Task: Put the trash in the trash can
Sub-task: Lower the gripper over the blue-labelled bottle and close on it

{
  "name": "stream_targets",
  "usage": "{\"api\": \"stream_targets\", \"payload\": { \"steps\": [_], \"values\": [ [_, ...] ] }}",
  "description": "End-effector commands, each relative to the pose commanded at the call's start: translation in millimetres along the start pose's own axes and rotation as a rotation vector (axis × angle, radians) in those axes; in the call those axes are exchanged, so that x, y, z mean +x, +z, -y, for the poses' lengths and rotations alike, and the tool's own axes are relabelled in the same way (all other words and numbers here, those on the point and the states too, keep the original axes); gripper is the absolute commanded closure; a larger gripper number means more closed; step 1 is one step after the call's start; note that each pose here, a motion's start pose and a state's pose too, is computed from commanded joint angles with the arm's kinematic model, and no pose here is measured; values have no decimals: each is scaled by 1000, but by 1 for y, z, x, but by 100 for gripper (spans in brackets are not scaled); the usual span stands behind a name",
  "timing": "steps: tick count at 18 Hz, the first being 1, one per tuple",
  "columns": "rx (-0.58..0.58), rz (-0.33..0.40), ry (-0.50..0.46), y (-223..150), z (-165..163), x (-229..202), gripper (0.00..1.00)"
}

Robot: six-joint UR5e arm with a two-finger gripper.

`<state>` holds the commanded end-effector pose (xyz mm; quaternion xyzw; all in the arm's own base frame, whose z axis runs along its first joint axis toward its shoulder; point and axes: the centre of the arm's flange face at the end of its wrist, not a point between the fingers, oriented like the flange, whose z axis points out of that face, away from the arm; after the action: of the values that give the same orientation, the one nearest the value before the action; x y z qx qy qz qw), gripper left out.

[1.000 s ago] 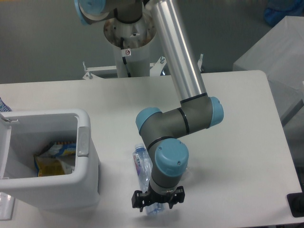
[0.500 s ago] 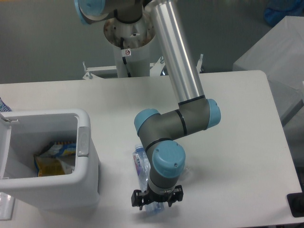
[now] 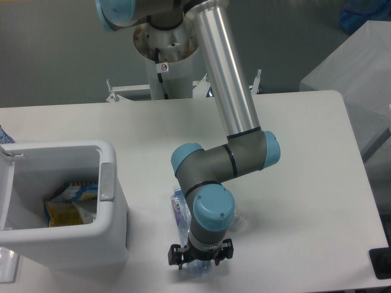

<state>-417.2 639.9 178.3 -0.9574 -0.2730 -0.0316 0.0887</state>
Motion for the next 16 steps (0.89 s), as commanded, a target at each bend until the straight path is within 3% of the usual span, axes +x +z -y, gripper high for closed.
{"api": "stream_targets", "payload": {
  "steps": [4, 16],
  "values": [
    [-2, 15, 3, 0, -1, 0, 25],
    [-7, 18, 7, -1, -4, 1, 36]
  ]
}}
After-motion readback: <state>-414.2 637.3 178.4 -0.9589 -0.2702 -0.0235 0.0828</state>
